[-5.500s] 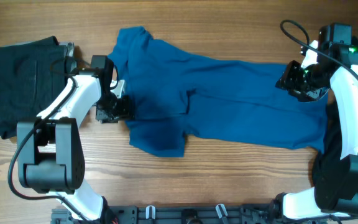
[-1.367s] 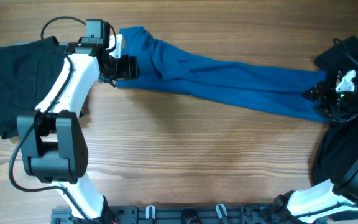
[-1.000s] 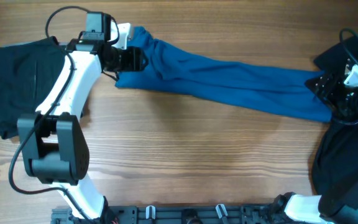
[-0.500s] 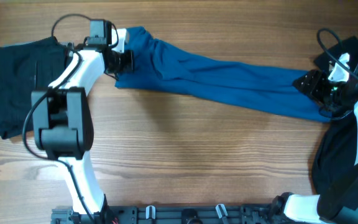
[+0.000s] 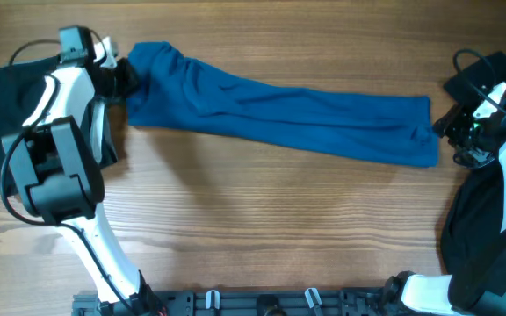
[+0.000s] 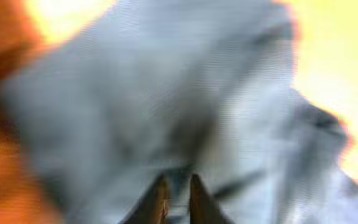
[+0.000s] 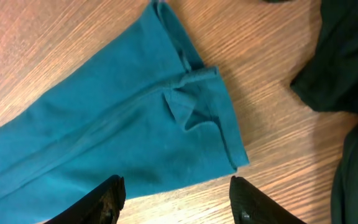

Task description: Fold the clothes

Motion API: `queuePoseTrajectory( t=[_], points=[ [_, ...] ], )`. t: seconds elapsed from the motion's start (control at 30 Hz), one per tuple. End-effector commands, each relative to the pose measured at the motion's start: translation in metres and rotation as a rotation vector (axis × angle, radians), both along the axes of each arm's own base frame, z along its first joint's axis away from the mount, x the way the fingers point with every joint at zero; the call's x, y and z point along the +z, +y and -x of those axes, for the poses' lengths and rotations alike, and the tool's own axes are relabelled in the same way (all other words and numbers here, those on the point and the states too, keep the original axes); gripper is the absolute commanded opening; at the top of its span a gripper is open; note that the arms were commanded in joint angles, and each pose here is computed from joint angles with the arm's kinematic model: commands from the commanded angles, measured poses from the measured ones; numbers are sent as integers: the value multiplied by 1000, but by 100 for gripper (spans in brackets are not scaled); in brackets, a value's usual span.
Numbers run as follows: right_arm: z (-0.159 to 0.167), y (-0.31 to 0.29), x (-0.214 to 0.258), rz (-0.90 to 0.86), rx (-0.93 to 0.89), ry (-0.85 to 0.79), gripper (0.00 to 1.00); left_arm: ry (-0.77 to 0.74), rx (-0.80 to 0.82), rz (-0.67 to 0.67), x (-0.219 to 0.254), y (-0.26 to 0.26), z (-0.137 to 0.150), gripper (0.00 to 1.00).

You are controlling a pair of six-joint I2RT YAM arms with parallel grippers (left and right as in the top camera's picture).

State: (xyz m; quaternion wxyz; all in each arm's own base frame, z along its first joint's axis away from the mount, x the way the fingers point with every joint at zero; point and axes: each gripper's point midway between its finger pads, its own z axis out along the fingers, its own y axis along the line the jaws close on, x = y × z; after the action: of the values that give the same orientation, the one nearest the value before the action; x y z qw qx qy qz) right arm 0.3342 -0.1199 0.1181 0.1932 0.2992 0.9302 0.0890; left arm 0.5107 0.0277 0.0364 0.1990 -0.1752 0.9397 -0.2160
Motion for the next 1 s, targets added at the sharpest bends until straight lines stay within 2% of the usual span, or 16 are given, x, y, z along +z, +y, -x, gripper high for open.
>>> queuePoseTrajectory(
  t=[0.0,0.1,0.13,0.2,0.23,0.3,0.33,0.43,0.53,0.57,0.67,0.73,0.77,0.8,0.83,0.97],
  points=[
    [-1,7,0,-16,41,-13,59,-14,-229,53,7,-66,7,17],
    [-1,6,0,41,152,-20,60,74,-222,-139,-14,-65,19,15],
    [-1,-8,-3,110,138,1,60,106,-189,-265,-22,-49,21,15],
    [-7,-18,-17,145,163,20,68,132,-158,-328,-25,-32,23,20],
    [-10,-20,-29,137,165,37,73,134,-151,-326,-25,-29,24,25],
    [-17,-24,-61,119,191,80,76,137,-150,-311,-25,-28,25,65],
    [-19,-23,-78,99,209,97,76,132,-158,-290,-23,-32,25,71],
    [-32,-9,-114,-3,260,80,77,63,-204,-170,-1,-56,20,75],
    [-38,11,-136,-128,308,47,80,-54,-232,-173,44,-63,11,76],
    [-38,21,-141,-181,332,35,77,-89,-229,-178,61,-63,10,75],
    [-44,43,-139,-306,391,-44,58,-168,-222,-190,101,-63,11,74],
    [-48,47,-136,-333,397,-74,40,-220,-217,-198,127,-63,14,73],
    [-48,43,-139,-331,341,-45,22,-259,-214,-204,146,-63,16,73],
    [-45,35,-144,-316,271,-1,10,-286,-211,-209,158,-63,18,73],
    [-41,25,-147,-296,193,43,4,-310,-209,-212,169,-63,20,73],
    [-36,-18,-116,-233,86,25,4,-377,-202,-222,207,-64,33,73]
  ],
)
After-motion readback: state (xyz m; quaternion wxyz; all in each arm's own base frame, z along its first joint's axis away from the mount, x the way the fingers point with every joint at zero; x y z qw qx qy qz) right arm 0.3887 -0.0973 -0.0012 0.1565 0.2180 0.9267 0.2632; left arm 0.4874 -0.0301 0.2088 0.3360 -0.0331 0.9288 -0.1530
